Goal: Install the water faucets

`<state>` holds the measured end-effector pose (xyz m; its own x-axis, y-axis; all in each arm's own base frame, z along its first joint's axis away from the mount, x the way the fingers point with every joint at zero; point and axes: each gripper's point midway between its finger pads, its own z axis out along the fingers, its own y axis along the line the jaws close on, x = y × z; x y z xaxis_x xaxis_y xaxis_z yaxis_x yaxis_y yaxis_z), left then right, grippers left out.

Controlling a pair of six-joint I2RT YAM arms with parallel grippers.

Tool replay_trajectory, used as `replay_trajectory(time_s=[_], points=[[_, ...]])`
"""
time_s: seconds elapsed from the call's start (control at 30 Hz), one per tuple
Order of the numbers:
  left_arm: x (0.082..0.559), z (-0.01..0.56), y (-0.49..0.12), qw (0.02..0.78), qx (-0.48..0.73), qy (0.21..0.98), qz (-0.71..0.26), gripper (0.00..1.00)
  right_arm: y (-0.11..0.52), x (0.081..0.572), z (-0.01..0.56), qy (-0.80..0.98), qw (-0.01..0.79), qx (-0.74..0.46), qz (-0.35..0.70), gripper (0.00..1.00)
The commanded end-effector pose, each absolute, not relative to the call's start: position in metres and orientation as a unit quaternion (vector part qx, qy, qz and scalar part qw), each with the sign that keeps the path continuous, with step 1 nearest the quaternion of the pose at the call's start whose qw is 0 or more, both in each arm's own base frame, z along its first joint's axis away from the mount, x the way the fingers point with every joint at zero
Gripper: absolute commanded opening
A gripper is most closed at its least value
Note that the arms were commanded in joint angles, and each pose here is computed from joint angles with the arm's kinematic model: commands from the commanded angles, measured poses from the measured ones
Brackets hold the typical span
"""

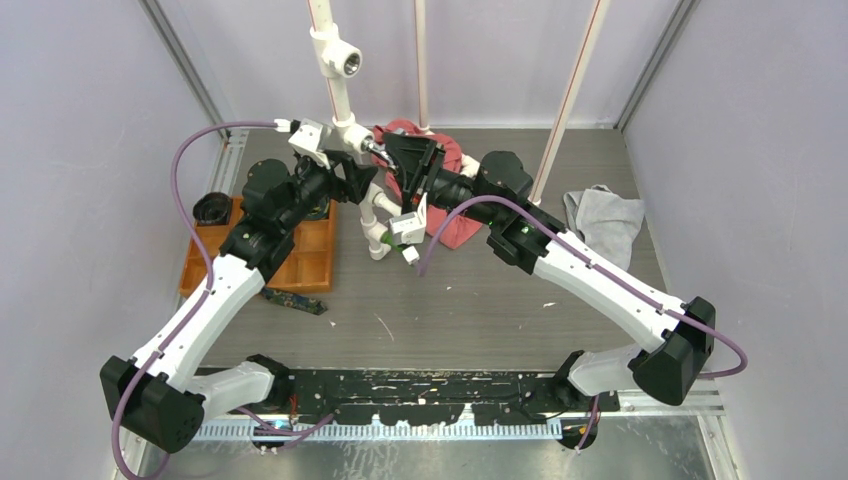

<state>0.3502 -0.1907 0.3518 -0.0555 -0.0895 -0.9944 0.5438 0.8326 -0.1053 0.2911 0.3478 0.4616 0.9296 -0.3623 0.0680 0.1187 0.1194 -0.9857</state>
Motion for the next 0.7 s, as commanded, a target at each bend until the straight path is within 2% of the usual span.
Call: replay_trajectory(time_s=[0.0,0.2,0.37,0.53,0.67], points=[[0.3454,0.3796,-0.1885,0.699,0.164,0.651,-0.247,0.74,0.3386,0.2807,0.5030,0.077,0.774,-0.606,-0.169,0.39],[0.3453,0.3797,-0.1887,0.699,0.162,0.651,-0.248,0.74,0.3413,0.2805,0.5006,0.075,0.772,-0.610,-0.163,0.36],[0.3447,0.3792,-0.1886,0.699,0.162,0.651,-0.249,0.74,0.3429,0.2822,0.5011,0.079,0.771,-0.612,-0.159,0.22],[0.3442,0.3794,-0.1909,0.698,0.165,0.649,-0.255,0.74,0.3450,0.2845,0.4999,0.089,0.766,-0.619,-0.147,0.02],[0.3438,0.3788,-0.1952,0.694,0.169,0.648,-0.265,0.74,0.3466,0.2854,0.4977,0.102,0.763,-0.624,-0.131,0.01]])
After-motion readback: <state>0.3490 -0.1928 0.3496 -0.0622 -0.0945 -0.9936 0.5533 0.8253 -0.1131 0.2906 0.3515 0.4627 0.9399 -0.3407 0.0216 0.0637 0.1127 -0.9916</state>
